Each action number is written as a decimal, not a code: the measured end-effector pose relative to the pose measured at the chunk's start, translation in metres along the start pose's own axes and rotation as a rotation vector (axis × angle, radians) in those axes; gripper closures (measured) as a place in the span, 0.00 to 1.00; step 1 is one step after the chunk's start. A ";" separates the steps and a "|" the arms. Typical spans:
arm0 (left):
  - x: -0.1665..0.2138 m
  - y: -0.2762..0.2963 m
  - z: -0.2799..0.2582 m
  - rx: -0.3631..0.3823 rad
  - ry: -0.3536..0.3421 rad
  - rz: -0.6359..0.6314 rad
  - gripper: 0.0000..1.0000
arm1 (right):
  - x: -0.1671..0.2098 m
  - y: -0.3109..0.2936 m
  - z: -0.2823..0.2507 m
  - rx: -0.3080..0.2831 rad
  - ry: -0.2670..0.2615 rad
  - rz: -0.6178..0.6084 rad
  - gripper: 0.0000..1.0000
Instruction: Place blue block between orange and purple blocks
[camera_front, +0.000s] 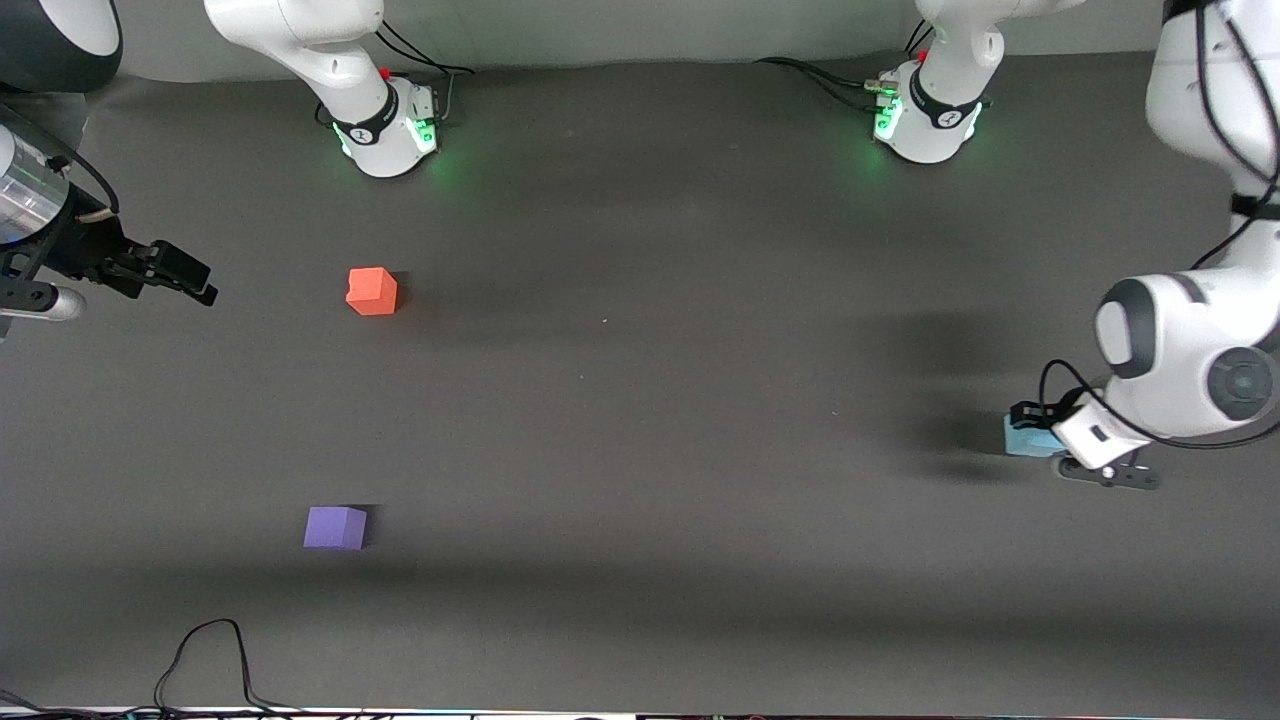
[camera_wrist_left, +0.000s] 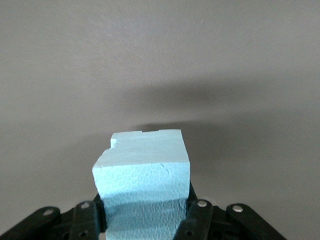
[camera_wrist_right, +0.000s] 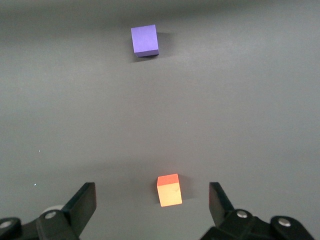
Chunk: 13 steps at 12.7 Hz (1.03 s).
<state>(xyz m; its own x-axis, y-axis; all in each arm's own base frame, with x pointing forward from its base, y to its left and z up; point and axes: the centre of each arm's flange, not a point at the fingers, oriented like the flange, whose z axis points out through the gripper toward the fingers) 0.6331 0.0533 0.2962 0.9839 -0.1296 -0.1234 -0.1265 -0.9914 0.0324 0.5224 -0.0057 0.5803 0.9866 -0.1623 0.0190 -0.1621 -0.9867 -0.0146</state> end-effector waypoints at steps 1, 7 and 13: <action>0.001 0.010 -0.039 0.001 0.005 -0.025 0.44 | 0.000 0.002 0.000 0.000 -0.001 0.004 0.00; 0.001 0.282 -0.141 0.028 0.046 -0.203 0.44 | 0.002 0.016 0.003 0.002 -0.006 0.029 0.00; -0.068 0.578 -0.039 0.055 0.071 -0.242 0.44 | 0.004 0.024 0.006 0.003 -0.013 0.043 0.00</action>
<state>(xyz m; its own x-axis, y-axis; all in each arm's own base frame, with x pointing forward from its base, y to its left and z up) 0.4977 -0.5099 0.3620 0.9924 0.1116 -0.0512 0.1093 -0.9930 -0.0442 0.5230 -0.0297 0.5736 0.9790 -0.2040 0.0051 -0.2039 -0.9788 -0.0176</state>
